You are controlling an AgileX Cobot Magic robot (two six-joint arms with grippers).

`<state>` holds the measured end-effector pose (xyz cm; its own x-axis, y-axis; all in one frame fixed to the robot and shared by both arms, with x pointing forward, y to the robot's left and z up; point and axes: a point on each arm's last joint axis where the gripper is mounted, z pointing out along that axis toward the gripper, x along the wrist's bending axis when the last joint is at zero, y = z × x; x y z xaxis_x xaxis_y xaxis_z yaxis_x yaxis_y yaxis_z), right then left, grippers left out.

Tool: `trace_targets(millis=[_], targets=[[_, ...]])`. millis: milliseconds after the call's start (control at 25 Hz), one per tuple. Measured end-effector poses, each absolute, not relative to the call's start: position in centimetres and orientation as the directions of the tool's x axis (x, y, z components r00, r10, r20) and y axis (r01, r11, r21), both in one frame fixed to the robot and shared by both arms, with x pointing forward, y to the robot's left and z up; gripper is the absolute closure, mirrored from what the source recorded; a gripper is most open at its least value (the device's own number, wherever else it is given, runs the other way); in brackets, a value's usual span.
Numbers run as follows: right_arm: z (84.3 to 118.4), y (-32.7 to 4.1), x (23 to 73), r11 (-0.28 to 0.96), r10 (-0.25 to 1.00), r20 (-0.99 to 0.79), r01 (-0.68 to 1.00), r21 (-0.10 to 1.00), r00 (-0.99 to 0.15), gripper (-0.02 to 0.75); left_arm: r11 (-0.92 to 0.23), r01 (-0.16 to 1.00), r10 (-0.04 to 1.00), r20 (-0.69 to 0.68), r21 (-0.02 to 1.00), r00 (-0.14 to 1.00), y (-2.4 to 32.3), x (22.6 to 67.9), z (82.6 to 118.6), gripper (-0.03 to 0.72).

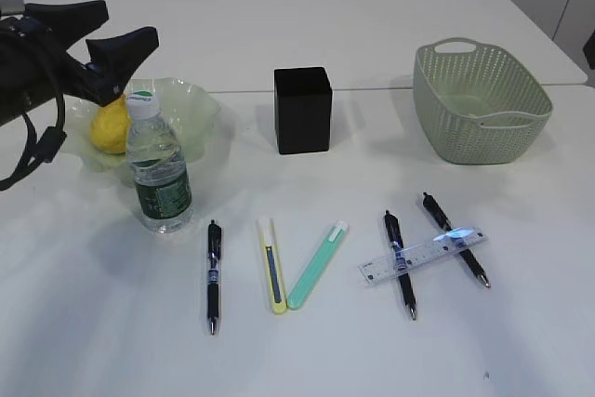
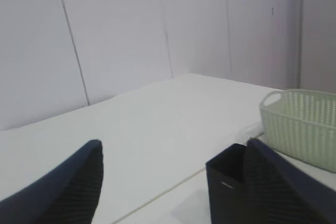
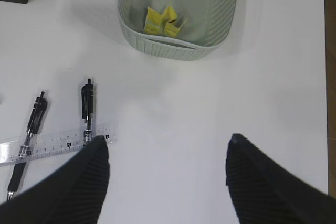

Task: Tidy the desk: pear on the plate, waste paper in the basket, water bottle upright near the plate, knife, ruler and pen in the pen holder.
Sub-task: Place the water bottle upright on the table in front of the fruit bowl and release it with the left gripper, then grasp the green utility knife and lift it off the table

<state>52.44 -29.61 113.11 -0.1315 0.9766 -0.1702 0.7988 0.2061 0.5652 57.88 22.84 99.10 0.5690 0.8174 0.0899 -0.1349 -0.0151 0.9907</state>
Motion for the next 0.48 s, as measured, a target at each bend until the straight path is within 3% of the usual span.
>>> trace_targets(millis=[240, 480], targets=[[113.1, -29.6, 52.5, 0.206, 0.977, -0.170, 0.798, 0.567, -0.131, 0.222, 0.146, -0.082, 0.930, -0.109, 0.986, 0.351, 25.2, 58.8, 99.6, 0.096], [113.1, -29.6, 52.5, 0.206, 0.977, -0.171, 0.796, 0.570, -0.131, 0.223, 0.135, 0.091, 0.969, -0.151, 0.987, 0.197, 27.6, 59.0, 98.5, 0.097]])
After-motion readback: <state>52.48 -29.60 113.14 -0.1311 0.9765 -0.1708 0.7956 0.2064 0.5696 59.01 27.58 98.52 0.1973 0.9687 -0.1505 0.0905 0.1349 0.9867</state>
